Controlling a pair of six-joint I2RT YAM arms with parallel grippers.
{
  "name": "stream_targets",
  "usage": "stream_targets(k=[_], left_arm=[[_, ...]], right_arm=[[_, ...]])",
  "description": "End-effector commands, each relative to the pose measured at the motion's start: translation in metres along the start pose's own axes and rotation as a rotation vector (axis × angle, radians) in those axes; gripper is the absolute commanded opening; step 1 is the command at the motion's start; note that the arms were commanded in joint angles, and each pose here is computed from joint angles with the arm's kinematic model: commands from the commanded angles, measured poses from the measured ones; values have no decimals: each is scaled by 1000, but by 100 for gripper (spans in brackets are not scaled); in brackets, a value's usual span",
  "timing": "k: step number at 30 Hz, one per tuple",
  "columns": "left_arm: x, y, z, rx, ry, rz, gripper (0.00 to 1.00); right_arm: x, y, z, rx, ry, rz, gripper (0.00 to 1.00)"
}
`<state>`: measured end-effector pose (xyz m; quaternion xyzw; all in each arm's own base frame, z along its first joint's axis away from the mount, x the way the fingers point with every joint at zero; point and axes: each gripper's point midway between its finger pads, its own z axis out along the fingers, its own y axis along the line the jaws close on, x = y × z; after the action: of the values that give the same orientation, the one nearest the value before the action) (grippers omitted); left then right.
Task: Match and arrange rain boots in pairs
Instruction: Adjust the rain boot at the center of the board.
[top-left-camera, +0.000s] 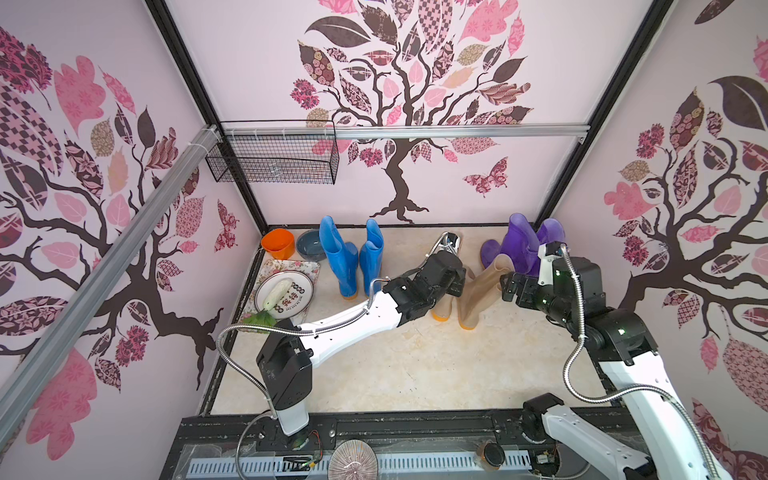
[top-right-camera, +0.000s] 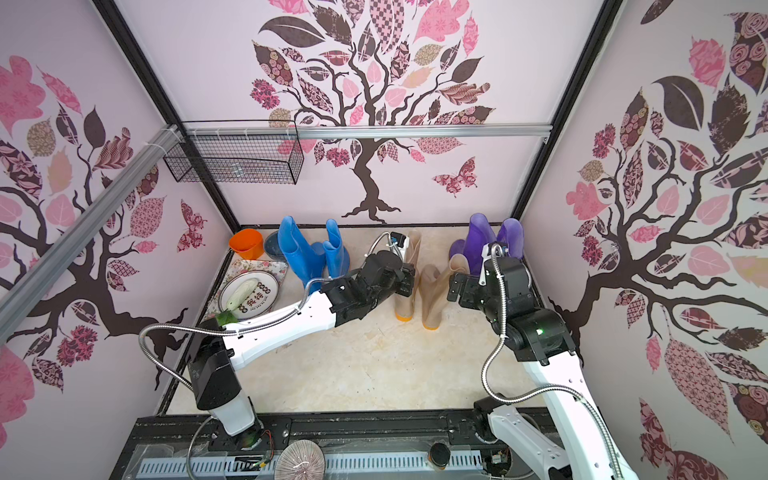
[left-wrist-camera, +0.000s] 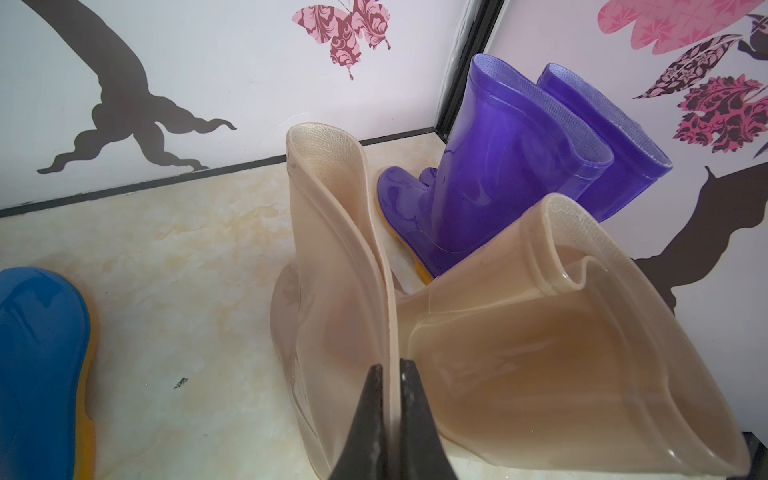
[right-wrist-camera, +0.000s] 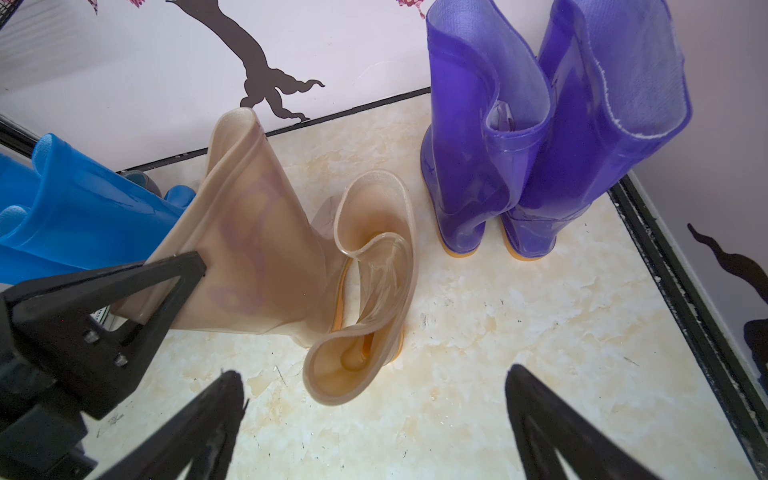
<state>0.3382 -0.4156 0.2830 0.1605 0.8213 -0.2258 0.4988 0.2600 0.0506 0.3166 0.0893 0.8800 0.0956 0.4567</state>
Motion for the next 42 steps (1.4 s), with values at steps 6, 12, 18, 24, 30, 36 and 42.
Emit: stream_targets(k=[6, 12, 18, 24, 30, 36, 42], left_arm=[[-33, -6, -22, 23, -135, -63, 0], [-32, -3, -26, 21, -140, -62, 0], [-38, -7, -29, 39, -154, -50, 0], [-54, -1, -37, 27, -179, -27, 0], [-84, 21, -44, -1, -200, 5, 0], [-127, 44, -51, -54, -243, 53, 0], [-158, 57, -59, -89, -294, 69, 0]], right_arm=[[5, -7, 33, 94, 87, -4, 100], [12, -10, 56, 122, 130, -12, 98], [12, -14, 74, 76, 145, 39, 87], [8, 12, 88, -56, 185, 0, 58], [-22, 26, 81, -105, 112, -46, 7], [-51, 59, 79, -237, 86, -47, 0], [-89, 90, 78, -309, 40, -76, 0]])
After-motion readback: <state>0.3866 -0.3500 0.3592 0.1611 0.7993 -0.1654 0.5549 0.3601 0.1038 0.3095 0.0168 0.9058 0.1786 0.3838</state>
